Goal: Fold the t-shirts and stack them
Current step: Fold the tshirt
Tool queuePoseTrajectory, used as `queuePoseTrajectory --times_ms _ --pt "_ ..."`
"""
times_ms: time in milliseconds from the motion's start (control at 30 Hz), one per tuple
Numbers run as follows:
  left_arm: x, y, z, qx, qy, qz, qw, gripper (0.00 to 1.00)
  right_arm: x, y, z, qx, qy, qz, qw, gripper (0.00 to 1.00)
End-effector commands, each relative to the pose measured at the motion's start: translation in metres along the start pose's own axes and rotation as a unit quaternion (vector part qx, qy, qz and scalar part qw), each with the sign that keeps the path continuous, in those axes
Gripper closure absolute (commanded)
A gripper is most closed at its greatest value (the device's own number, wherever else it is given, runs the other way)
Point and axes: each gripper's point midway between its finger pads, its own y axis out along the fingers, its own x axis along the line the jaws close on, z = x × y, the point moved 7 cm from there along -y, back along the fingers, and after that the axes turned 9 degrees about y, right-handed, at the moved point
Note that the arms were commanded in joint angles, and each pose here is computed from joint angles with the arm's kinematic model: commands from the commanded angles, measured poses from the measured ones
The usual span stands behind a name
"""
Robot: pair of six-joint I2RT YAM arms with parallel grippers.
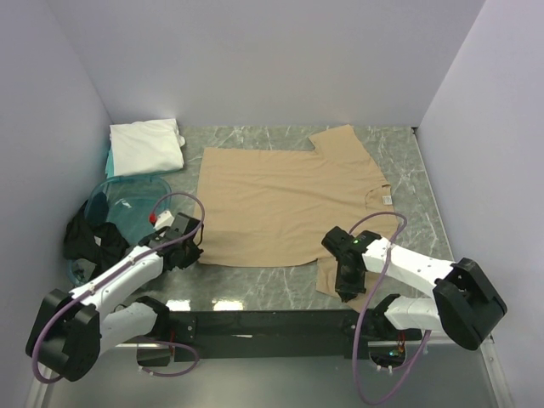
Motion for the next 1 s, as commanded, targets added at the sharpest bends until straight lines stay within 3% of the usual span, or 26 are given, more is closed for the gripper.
queuePoseTrajectory --times_ms 0,167,267,600,967 --pt "-0.008 -0.006 -0.013 -0.017 -0.010 -0.002 1.000 0.99 0.002 0.000 -0.009 -0.033 -0.005 -0.009 0.999 1.00" --pt "-0.001 -0.013 -0.011 -0.011 -0.013 -0.018 1.000 0.99 -0.002 -0.028 0.000 -0.015 -0.009 -0.030 0.999 1.00" --pt "0.008 -0.017 -0.004 0.002 -0.032 -0.034 0.999 0.99 -0.014 -0.047 0.001 -0.029 -0.007 0.001 1.000 1.00" --pt "0.012 -0.032 0.000 -0.007 -0.083 0.013 0.996 0.99 -0.024 -0.076 0.021 -0.001 -0.046 0.024 0.999 1.00" --pt "-0.010 -0.036 -0.022 -0.036 -0.068 0.040 0.996 0.99 -0.001 -0.093 -0.019 -0.107 -0.049 0.018 0.993 1.00"
